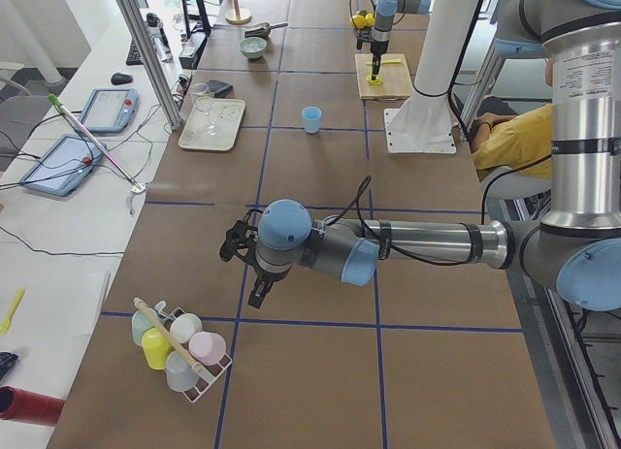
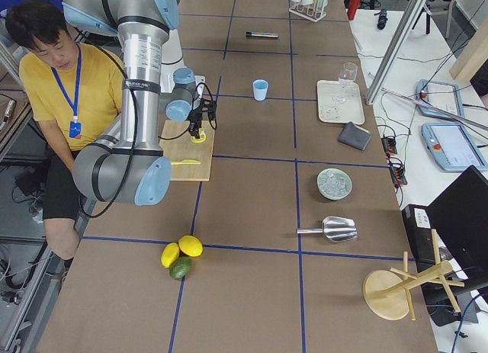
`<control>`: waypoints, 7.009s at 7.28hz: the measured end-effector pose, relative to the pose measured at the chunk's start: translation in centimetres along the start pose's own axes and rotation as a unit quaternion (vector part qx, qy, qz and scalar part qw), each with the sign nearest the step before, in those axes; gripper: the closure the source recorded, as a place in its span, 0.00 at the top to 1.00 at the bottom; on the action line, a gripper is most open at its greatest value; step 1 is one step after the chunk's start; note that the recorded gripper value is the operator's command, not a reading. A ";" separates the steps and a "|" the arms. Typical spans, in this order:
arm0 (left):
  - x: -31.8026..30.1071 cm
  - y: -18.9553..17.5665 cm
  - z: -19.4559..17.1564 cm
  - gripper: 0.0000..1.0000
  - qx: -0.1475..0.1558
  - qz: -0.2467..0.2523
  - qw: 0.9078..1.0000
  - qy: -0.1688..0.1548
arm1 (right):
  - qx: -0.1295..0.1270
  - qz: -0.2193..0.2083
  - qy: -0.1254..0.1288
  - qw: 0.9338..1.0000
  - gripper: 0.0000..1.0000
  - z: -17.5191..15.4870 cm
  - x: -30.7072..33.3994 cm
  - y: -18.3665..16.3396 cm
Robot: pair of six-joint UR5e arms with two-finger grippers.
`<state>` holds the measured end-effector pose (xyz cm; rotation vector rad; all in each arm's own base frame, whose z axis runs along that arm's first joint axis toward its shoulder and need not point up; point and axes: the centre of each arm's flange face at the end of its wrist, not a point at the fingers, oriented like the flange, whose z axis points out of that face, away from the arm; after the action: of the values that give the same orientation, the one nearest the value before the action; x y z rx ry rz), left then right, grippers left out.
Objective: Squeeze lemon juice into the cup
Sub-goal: 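Close the right gripper on the lemon slice, then lift the lemon slice with the right gripper and carry it over the blue cup, then lower the lemon slice into the blue cup and open the right gripper, then raise the right gripper away from the cup while the left gripper grasps the metal muddler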
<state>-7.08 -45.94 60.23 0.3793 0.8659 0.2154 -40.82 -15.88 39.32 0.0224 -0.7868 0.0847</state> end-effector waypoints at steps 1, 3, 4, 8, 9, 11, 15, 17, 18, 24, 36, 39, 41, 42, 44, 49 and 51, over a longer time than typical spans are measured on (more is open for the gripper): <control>0.1 0.1 -0.1 1.00 0.001 0.000 1.000 0.000 | 0.001 0.000 -0.001 1.000 0.59 -0.1 0.0 0.0; 0.4 0.7 -0.3 1.00 0.001 0.000 1.000 0.000 | 0.002 0.001 -0.002 1.000 0.59 -0.3 -0.1 -0.1; 0.4 0.8 -0.3 1.00 0.001 0.000 1.000 0.000 | 0.003 0.001 -0.002 1.000 0.59 -0.3 -0.1 -0.2; 0.5 0.9 -0.3 1.00 0.000 0.000 1.000 0.000 | 0.011 0.007 -0.009 1.000 0.59 -1.0 -0.2 -0.9; 0.4 1.0 -0.3 1.00 -0.001 -0.001 1.000 0.000 | 0.015 0.013 -0.019 1.000 0.59 -2.0 -0.6 -1.5; 0.4 1.1 -0.2 1.00 -0.001 -0.001 1.000 0.000 | 0.023 0.022 -0.057 0.998 0.59 -4.2 -3.3 -2.6; 0.4 1.1 -0.2 1.00 -0.002 -0.001 1.000 0.000 | 0.054 0.070 -0.105 0.991 0.59 -8.3 -13.0 -9.9; 0.3 1.2 -0.2 1.00 -0.002 -0.001 1.000 0.000 | 0.067 0.098 -0.106 0.987 0.61 -10.2 -18.7 -15.0; 0.3 1.2 -0.2 1.00 -0.002 -0.001 1.000 0.000 | 0.073 0.110 -0.109 0.985 0.65 -10.6 -20.9 -16.8; 0.7 1.0 -0.5 1.00 0.001 0.002 1.000 0.000 | 0.081 0.153 -0.115 0.978 0.65 -4.9 -29.3 -22.4; 7.4 -2.2 6.4 1.00 -0.035 -0.046 0.998 0.031 | 0.055 0.107 -0.105 0.987 1.00 -8.0 -13.7 -25.5; 16.4 -3.7 13.4 1.00 -0.055 -0.083 0.995 0.031 | 0.061 0.048 -0.059 0.995 1.00 -7.8 -4.1 -27.2; 17.9 -3.1 16.9 0.98 -0.081 -0.121 0.989 0.021 | 0.061 0.041 -0.049 0.996 1.00 -7.6 -2.4 -27.5; 18.5 -3.0 19.2 0.96 -0.094 -0.136 0.986 0.009 | 0.062 0.039 -0.051 0.996 1.00 -7.5 -2.1 -27.5; 19.9 -2.6 22.5 0.86 -0.105 -0.146 0.984 -0.016 | 0.065 0.034 -0.063 0.995 1.00 -7.3 -1.3 -27.2; 21.9 -2.0 25.1 0.00 -0.112 -0.132 0.984 -0.036 | 0.061 0.033 -0.071 0.995 1.00 -7.3 -1.2 -26.9; 22.0 -2.0 25.2 0.00 -0.112 -0.131 0.984 -0.038 | 0.060 0.033 -0.073 0.995 1.00 -7.4 -1.2 -26.8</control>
<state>26.41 -46.37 58.87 0.0611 0.7986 0.0525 -34.15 -42.31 33.53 0.1180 -0.9273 0.1947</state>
